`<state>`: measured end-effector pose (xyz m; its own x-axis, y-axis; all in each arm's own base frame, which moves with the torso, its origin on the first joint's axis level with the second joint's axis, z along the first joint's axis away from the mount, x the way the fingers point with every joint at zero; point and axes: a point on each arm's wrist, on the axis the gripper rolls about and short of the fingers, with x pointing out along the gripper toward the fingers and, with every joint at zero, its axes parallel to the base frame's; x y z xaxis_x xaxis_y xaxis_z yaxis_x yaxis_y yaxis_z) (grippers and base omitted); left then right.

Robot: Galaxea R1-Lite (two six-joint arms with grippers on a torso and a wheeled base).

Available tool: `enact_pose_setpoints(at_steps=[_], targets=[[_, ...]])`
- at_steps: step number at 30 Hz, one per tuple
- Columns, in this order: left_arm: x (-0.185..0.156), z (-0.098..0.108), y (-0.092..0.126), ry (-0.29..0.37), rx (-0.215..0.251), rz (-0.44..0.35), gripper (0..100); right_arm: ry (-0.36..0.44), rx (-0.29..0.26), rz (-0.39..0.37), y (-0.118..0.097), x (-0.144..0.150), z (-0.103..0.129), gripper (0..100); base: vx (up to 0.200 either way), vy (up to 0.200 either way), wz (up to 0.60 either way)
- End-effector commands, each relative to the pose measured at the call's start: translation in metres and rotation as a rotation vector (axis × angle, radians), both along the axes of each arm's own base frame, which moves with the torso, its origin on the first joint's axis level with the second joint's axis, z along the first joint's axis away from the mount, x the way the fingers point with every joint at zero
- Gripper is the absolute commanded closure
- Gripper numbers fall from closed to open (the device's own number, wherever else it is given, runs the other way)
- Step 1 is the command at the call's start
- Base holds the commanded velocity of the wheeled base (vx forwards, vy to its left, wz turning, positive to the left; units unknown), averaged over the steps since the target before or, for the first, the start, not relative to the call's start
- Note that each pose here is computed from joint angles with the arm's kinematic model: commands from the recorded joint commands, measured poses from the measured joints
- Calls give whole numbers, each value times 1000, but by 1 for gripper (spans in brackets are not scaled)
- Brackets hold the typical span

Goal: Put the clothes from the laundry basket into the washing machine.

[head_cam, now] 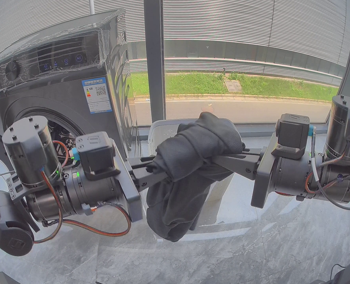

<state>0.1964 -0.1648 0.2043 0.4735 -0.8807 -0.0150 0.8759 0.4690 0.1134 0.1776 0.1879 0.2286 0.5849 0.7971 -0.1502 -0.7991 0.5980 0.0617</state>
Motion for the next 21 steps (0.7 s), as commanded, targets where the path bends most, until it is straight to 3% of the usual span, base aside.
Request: enact_pose_setpoints(at_steps=[1,5,10,11,15,21], targets=[[-6,28,5,-66,-77,4,100,10,-7,-31,-4,7,-3,100,0,0,0],[-7,46,5,-112,-121,3,100,11,-9,-31,-3,7,-3,100,0,0,0],[-8,45,6,-111,-120,3,100,10,-15,-31,-3,7,-4,100,0,0,0],[-8,46,6,-114,-122,3,100,11,-18,-30,-4,7,-5,0,0,0,0],[-10,47,8,-117,-127,5,100,11,-16,-48,-8,7,-5,0,0,0,0],[-14,53,12,-101,-158,4,100,52,-57,-110,-34,1,-24,0,0,0,0]])
